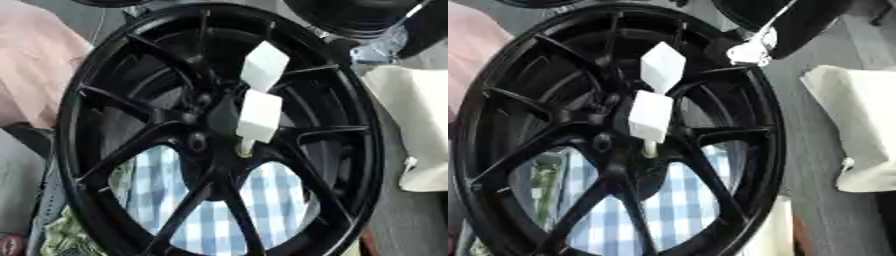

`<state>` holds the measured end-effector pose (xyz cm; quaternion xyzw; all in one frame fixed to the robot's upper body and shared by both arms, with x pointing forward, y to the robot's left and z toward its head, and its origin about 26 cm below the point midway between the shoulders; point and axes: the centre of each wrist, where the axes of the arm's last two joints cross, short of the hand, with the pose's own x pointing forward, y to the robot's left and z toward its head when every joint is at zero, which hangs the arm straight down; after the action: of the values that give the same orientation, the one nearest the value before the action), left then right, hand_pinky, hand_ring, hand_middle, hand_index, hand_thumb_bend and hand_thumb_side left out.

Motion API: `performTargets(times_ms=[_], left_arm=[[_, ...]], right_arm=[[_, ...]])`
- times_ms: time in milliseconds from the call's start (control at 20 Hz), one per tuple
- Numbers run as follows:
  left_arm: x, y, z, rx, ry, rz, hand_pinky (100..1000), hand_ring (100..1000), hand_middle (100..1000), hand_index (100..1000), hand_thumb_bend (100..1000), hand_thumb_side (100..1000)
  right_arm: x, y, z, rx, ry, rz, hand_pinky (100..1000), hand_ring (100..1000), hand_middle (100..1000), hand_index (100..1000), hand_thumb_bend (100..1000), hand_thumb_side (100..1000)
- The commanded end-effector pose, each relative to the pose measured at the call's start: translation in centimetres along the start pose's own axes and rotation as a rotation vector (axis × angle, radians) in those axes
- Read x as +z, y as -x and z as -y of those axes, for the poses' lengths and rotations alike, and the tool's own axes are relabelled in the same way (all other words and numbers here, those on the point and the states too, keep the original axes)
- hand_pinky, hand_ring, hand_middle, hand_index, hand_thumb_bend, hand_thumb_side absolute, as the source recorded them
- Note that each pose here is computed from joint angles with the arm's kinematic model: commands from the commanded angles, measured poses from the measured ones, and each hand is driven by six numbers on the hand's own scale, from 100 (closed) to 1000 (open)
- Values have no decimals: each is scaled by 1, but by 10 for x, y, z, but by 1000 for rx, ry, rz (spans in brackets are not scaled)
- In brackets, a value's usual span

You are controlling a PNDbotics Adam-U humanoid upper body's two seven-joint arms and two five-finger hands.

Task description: Pull the pin out of the wheel hub.

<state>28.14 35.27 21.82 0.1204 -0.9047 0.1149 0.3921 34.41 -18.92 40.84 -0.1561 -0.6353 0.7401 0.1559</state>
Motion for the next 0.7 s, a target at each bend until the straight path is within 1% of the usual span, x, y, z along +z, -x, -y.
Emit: performTargets(times_ms=[50,150,300,700], left_arm=[[-5,-9,2,3,17,31,756,758,660,753,209,802],[-5,-9,2,4,17,31,756,758,660,754,208,804],[-5,-9,3,8,16,30,756,758,660,753,208,804],[-5,-9,4,18,18,32,756,758,660,753,204,806]], right_arm=[[4,2,9,29,-7,-16,903,905,832,897,284,198],[3,4,8,29,-15,-22,905,908,838,900,303,168],[2,8,8,31,-13,-28,906,912,849,900,309,141],[-9,16,7,31,-9,-18,909,921,864,901,293,111]])
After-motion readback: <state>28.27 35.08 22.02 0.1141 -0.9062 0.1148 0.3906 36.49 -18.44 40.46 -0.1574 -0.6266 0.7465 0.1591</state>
